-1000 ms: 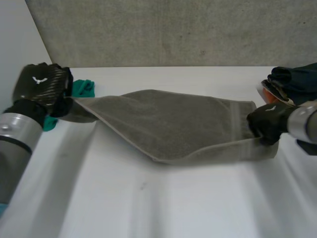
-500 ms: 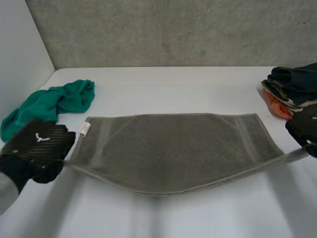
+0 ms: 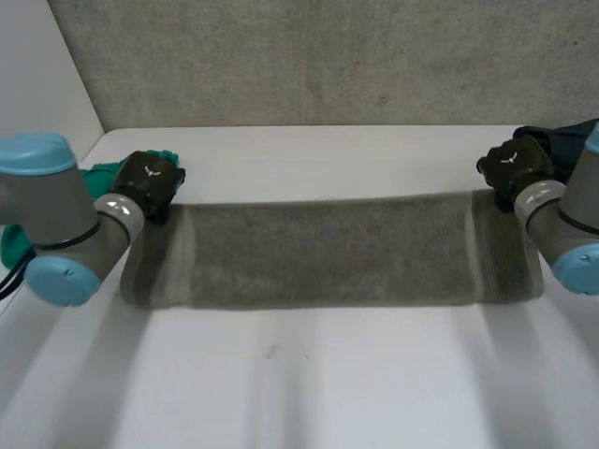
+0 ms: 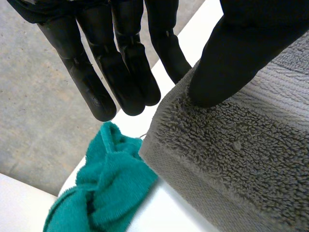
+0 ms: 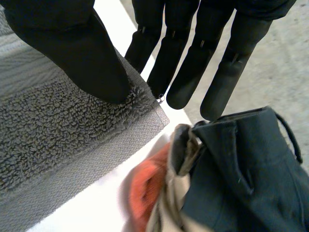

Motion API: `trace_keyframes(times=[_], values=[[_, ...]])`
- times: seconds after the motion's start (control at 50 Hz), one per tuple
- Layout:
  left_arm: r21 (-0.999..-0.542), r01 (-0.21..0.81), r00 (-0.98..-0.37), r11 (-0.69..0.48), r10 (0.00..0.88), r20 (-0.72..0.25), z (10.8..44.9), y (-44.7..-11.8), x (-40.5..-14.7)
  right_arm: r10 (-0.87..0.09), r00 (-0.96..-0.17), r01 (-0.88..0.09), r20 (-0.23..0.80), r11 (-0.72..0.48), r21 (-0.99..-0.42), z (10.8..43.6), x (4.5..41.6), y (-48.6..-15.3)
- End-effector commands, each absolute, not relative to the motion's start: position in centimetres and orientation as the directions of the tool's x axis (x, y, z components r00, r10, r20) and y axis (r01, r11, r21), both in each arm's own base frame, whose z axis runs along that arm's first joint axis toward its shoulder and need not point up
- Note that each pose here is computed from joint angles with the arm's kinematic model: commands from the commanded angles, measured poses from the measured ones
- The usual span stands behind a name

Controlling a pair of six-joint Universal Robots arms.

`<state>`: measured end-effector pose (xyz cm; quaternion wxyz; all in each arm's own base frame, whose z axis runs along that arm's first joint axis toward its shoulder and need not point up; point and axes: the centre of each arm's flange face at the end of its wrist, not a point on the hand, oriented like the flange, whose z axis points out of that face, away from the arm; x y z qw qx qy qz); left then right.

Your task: Fold the laundry.

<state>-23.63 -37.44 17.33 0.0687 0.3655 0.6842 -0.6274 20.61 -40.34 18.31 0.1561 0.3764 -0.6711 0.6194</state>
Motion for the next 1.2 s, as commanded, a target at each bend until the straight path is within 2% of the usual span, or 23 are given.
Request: trace_keyframes(times=[0.02, 0.1, 0.18, 0.26, 0.32, 0.42, 0.44, 0.5, 0.54, 0.62, 0.8, 0.94, 0.98, 1.02, 1.04, 1.1, 1.12, 1.18, 1.2], values=[[-0.811, 0.575, -0.730, -0.109, 0.378, -0.569, 16.3, -41.2, -25.3, -0.217, -0.682, -0.696, 0.699, -0.103, -0.711, 16.6, 21.6, -43.7], [-0.810, 0.570, -0.723, -0.137, 0.385, -0.574, 16.0, -41.3, -26.5, -0.208, -0.687, -0.694, 0.696, -0.096, -0.714, 15.7, 22.2, -44.2], [-0.810, 0.569, -0.717, -0.143, 0.396, -0.574, 15.7, -40.7, -27.2, -0.224, -0.712, -0.668, 0.666, -0.077, -0.740, 15.5, 22.8, -43.5], [-0.810, 0.572, -0.704, -0.125, 0.432, -0.564, 15.2, -39.2, -27.9, -0.266, -0.752, -0.616, 0.604, -0.043, -0.786, 16.9, 22.6, -41.5], [-0.820, 0.558, -0.709, -0.131, 0.439, -0.553, 17.1, -37.5, -27.8, -0.316, -0.774, -0.575, 0.549, -0.012, -0.818, 18.6, 22.0, -39.3], [-0.860, 0.501, -0.740, -0.094, 0.468, -0.483, 18.3, -34.9, -27.3, -0.397, -0.803, -0.535, 0.445, 0.148, -0.832, 18.5, 19.2, -36.7], [-0.868, 0.488, -0.748, -0.088, 0.470, -0.468, 18.7, -34.4, -27.2, -0.416, -0.813, -0.525, 0.408, 0.220, -0.822, 17.9, 18.1, -36.0], [-0.898, 0.436, -0.780, -0.053, 0.476, -0.407, 19.4, -33.1, -26.7, -0.455, -0.819, -0.516, 0.349, 0.320, -0.795, 16.4, 16.6, -34.9], [-0.915, 0.403, -0.797, -0.027, 0.481, -0.365, 19.6, -32.2, -26.5, -0.461, -0.822, -0.510, 0.334, 0.334, -0.793, 16.0, 16.2, -34.8], [-0.931, 0.364, -0.815, -0.004, 0.483, -0.321, 19.4, -31.6, -26.3, -0.456, -0.831, -0.492, 0.320, 0.333, -0.804, 15.3, 15.1, -35.2], [-0.935, 0.355, -0.815, -0.013, 0.486, -0.316, 19.2, -31.1, -26.4, -0.465, -0.828, -0.485, 0.314, 0.312, -0.817, 12.4, 14.9, -37.0], [-0.937, 0.349, -0.815, -0.030, 0.483, -0.319, 20.1, -30.5, -26.4, -0.356, -0.849, -0.501, 0.390, 0.310, -0.808, 12.4, 12.2, -38.0], [-0.938, 0.345, -0.817, -0.038, 0.481, -0.319, 20.5, -30.2, -26.3, -0.308, -0.845, -0.519, 0.437, 0.282, -0.807, 13.9, 10.8, -37.9], [-0.939, 0.342, -0.818, -0.046, 0.478, -0.321, 21.0, -29.9, -26.2, -0.283, -0.826, -0.554, 0.488, 0.251, -0.793, 15.4, 10.0, -37.9], [-0.939, 0.340, -0.818, -0.050, 0.478, -0.322, 21.2, -29.7, -26.2, -0.260, -0.795, -0.603, 0.548, 0.237, -0.762, 16.4, 8.8, -37.9], [-0.940, 0.337, -0.819, -0.060, 0.474, -0.323, 21.8, -29.1, -25.9, -0.241, -0.728, -0.685, 0.642, 0.232, -0.690, 16.6, 7.1, -38.4], [-0.940, 0.336, -0.820, -0.061, 0.473, -0.324, 22.0, -29.0, -25.8, -0.225, -0.668, -0.744, 0.710, 0.232, -0.627, 17.1, 6.1, -38.6], [-0.940, 0.335, -0.822, -0.063, 0.468, -0.324, 22.3, -28.4, -25.4, -0.213, -0.571, -0.819, 0.793, 0.216, -0.532, 17.6, 5.8, -39.0], [-0.940, 0.335, -0.823, -0.064, 0.466, -0.325, 22.4, -28.3, -25.3, -0.214, -0.554, -0.831, 0.805, 0.204, -0.518, 17.8, 6.0, -39.0]])
